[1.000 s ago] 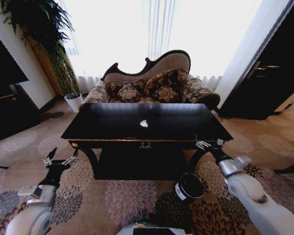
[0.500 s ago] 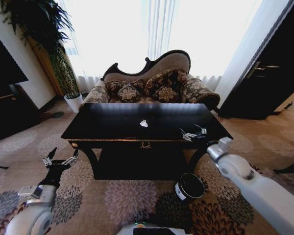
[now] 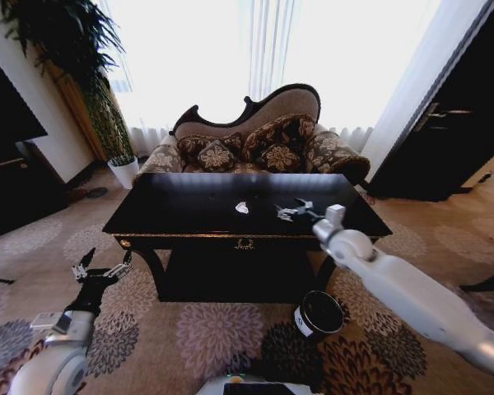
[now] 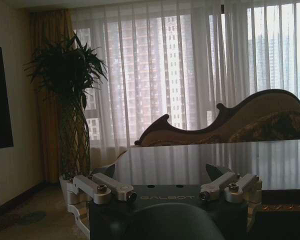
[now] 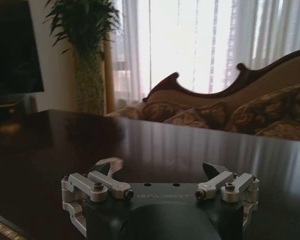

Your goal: Move to the front of the table and place the trash on the table into the trash bin.

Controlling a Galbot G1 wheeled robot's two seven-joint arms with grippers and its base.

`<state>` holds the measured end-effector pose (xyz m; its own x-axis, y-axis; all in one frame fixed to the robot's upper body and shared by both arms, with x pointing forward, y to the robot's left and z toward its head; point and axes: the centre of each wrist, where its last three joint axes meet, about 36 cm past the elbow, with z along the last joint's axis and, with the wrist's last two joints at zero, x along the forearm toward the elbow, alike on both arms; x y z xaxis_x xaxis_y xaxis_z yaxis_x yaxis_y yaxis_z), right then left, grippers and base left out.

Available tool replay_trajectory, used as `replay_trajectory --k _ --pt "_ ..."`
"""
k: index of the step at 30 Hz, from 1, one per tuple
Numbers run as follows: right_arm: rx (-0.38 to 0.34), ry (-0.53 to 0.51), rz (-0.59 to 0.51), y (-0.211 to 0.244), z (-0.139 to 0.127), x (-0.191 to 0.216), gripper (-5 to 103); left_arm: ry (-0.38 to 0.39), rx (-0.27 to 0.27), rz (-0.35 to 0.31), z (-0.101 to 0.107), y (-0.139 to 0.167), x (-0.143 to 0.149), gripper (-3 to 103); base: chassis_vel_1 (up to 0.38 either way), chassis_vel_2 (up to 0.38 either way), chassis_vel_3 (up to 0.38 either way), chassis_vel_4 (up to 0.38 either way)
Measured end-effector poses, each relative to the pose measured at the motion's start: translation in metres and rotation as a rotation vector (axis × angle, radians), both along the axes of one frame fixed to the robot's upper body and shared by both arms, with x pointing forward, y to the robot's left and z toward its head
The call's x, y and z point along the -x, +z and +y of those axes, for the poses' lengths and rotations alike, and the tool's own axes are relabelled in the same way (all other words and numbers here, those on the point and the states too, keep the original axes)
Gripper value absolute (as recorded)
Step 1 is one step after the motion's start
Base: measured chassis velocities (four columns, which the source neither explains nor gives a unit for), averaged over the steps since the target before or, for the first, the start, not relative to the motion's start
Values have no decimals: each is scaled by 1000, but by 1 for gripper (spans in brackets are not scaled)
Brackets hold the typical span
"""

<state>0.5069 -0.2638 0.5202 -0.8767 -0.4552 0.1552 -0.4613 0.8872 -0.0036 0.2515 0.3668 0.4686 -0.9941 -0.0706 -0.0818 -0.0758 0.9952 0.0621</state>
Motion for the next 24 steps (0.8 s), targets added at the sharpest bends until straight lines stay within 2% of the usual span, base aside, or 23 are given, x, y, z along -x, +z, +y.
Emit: replay_trajectory --k 3,14,24 --pt "37 54 21 -17 28 -14 100 0 0 0 0 0 0 100 0 0 0 0" --pt "101 67 6 -22 53 -66 100 0 0 0 0 0 0 100 0 0 0 0" --pt "123 81 8 -38 62 -72 100 0 0 0 0 0 0 100 0 0 0 0"
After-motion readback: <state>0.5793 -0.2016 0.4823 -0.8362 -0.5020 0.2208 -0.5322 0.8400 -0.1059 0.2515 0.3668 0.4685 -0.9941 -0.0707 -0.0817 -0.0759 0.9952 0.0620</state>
